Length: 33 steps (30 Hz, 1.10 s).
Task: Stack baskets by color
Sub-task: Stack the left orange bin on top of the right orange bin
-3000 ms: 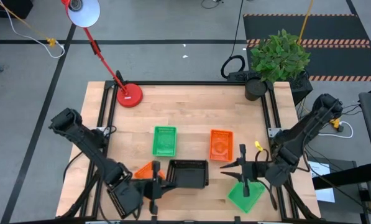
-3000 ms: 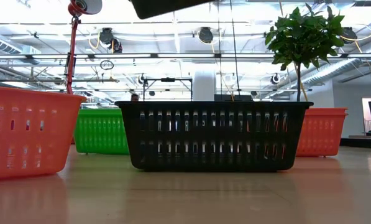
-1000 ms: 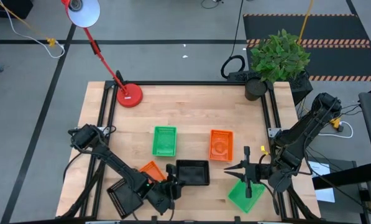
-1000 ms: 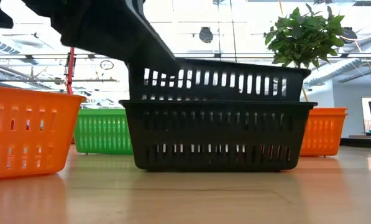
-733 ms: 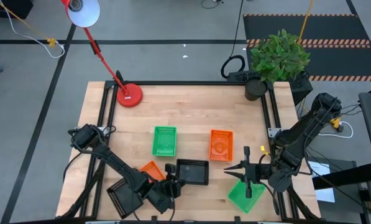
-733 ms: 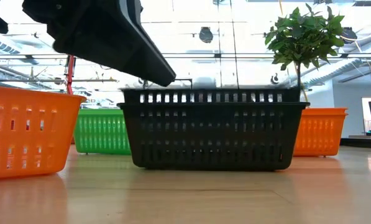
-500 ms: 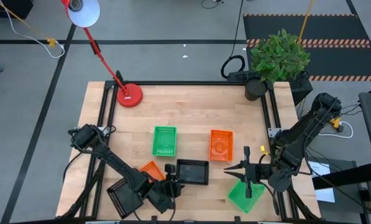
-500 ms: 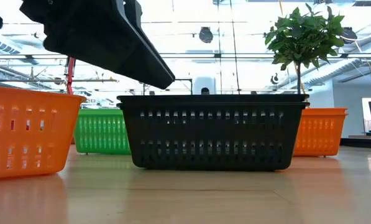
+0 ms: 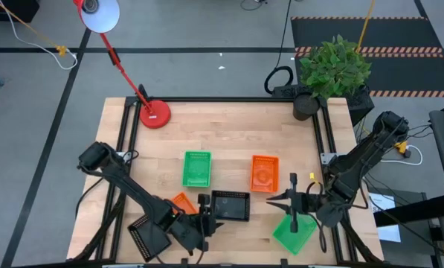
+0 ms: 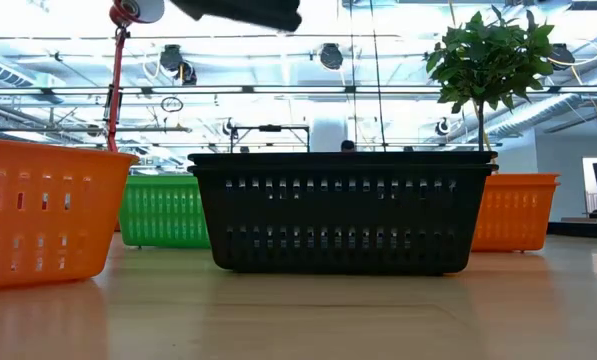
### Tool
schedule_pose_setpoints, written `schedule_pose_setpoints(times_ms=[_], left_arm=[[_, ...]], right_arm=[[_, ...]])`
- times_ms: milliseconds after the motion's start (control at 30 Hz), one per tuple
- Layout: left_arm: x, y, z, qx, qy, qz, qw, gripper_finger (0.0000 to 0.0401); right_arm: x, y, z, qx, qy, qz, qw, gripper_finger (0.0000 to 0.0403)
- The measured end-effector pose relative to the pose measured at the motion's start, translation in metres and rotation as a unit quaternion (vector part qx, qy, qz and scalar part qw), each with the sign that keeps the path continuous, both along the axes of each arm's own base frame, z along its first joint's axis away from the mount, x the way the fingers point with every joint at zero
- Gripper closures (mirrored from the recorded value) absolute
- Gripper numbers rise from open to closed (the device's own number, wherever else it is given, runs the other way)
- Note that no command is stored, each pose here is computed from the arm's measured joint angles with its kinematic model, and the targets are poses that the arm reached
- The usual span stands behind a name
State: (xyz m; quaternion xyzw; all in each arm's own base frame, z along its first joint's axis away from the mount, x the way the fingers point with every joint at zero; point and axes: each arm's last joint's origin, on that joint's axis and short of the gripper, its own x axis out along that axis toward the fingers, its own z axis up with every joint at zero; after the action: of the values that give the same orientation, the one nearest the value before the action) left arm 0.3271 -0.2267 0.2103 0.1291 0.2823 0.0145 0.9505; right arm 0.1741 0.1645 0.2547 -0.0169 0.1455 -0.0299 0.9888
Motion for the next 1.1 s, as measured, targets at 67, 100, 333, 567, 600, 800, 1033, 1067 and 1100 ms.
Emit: schedule_pose_setpoints(times_ms=[67,100,333,567,600,800,1033,1067,1100], left_arm=[[-0.001,0.004,0.012,0.007,-0.011,-0.007,1.000,0.0277],[-0.002,0.007,0.018,0.009,-0.018,-0.009,1.000,0.0277],[-0.007,0.027,0.051,0.017,-0.041,-0.007,0.999,0.0277],[-0.013,0.031,0.047,-0.007,-0.022,0.016,1.000,0.0277],[-0.016,0.028,0.047,-0.010,-0.023,0.013,1.000,0.0277],[-0.041,0.002,0.040,-0.026,0.013,-0.010,1.000,0.0277],[-0.073,-0.013,0.027,-0.053,0.080,0.023,0.995,0.0277],[-0.078,-0.016,0.026,-0.055,0.087,0.026,0.994,0.0277],[-0.083,-0.018,0.025,-0.058,0.095,0.030,0.993,0.0277]], right_arm=[[0.000,0.000,-0.005,0.024,0.000,-0.007,1.000,0.0374],[-0.001,0.000,-0.008,0.032,0.001,-0.009,0.999,0.0374],[-0.001,0.000,-0.040,0.100,0.030,-0.045,0.994,0.0374],[0.013,0.014,-0.084,0.129,0.088,-0.036,0.987,0.0374],[0.015,0.015,-0.087,0.132,0.096,-0.024,0.986,0.0374],[0.022,0.026,-0.097,0.131,0.096,0.018,0.987,0.0374],[0.025,0.029,-0.092,0.124,0.071,0.038,0.989,0.0374],[0.025,0.029,-0.092,0.124,0.071,0.038,0.989,0.0374],[0.025,0.029,-0.092,0.124,0.071,0.038,0.989,0.0374]])
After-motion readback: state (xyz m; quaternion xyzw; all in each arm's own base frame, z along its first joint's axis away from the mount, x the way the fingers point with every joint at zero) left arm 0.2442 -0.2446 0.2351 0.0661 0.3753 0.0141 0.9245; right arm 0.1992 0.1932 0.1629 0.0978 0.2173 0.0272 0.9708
